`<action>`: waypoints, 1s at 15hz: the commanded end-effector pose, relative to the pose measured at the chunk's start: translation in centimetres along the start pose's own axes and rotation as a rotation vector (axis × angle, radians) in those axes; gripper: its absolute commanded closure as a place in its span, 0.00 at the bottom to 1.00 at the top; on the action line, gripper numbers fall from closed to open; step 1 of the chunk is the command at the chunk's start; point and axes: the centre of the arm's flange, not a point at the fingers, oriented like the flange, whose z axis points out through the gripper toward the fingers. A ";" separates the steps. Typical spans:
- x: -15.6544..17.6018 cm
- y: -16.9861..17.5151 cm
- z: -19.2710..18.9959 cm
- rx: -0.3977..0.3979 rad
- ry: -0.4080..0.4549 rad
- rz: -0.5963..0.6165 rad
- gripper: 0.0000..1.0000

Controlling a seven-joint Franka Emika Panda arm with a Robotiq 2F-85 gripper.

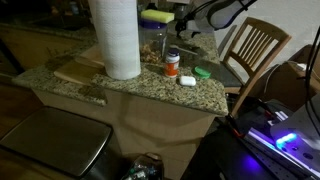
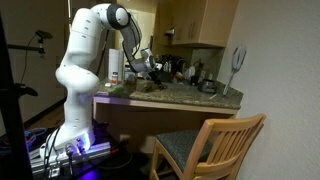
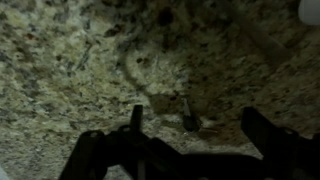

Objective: Pick the keys and place them near the bar of soap

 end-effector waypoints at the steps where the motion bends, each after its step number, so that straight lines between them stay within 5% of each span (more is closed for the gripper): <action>1: 0.5 0.5 0.0 -0.086 0.093 0.053 0.00; 4: 1.3 1.2 -0.1 -0.146 0.171 0.112 0.00; 6: 1.2 1.0 -0.1 -0.136 0.139 0.146 0.00; 8: 0.5 -0.2 -0.2 0.002 0.046 0.167 0.00; 9: 8.1 1.9 -2.2 0.051 0.029 0.197 0.00; 11: 8.8 2.1 -3.3 0.148 -0.016 0.262 0.00; 15: 12.4 3.5 -4.2 0.205 -0.143 0.435 0.00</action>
